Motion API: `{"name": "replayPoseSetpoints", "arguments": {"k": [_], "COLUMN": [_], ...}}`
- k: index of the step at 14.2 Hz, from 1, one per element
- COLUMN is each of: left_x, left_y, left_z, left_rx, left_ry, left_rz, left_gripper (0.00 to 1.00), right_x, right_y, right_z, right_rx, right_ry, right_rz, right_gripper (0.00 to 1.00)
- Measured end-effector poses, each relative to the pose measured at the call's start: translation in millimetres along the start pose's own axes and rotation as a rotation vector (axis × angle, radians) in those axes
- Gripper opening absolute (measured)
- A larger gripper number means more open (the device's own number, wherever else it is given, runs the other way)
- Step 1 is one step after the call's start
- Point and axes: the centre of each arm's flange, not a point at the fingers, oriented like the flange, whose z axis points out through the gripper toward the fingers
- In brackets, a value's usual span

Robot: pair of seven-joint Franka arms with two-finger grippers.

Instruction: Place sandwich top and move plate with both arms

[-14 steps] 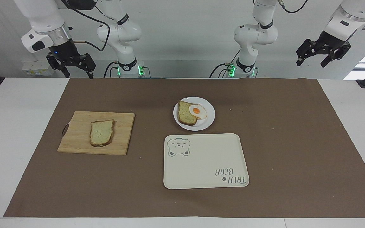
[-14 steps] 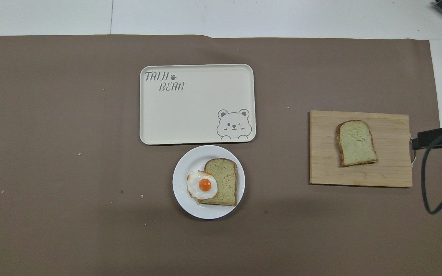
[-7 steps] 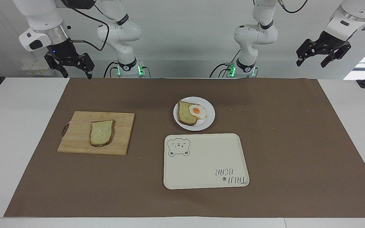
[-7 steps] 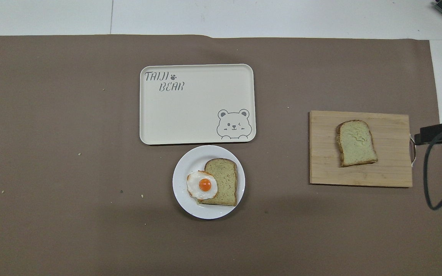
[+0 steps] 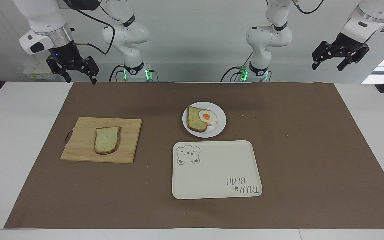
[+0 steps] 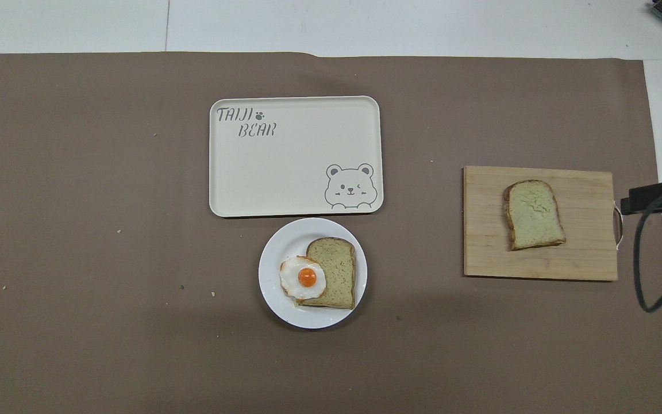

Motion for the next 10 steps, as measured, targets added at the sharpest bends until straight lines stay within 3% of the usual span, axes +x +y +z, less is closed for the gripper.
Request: {"name": "replayPoseSetpoints", "arguments": {"k": [10], "left_x": [0.0], "left_y": [0.0], "left_z": [0.0], "left_rx": [0.000], "left_ry": [0.000], "left_rz": [0.000], "left_gripper": [1.00], "right_x": [2.4], "right_y": [3.3], "right_z": [-0.1], "right_rx": [0.002], "right_ry": [0.013], "right_rz": [-0.023], "right_gripper": [1.00]}}
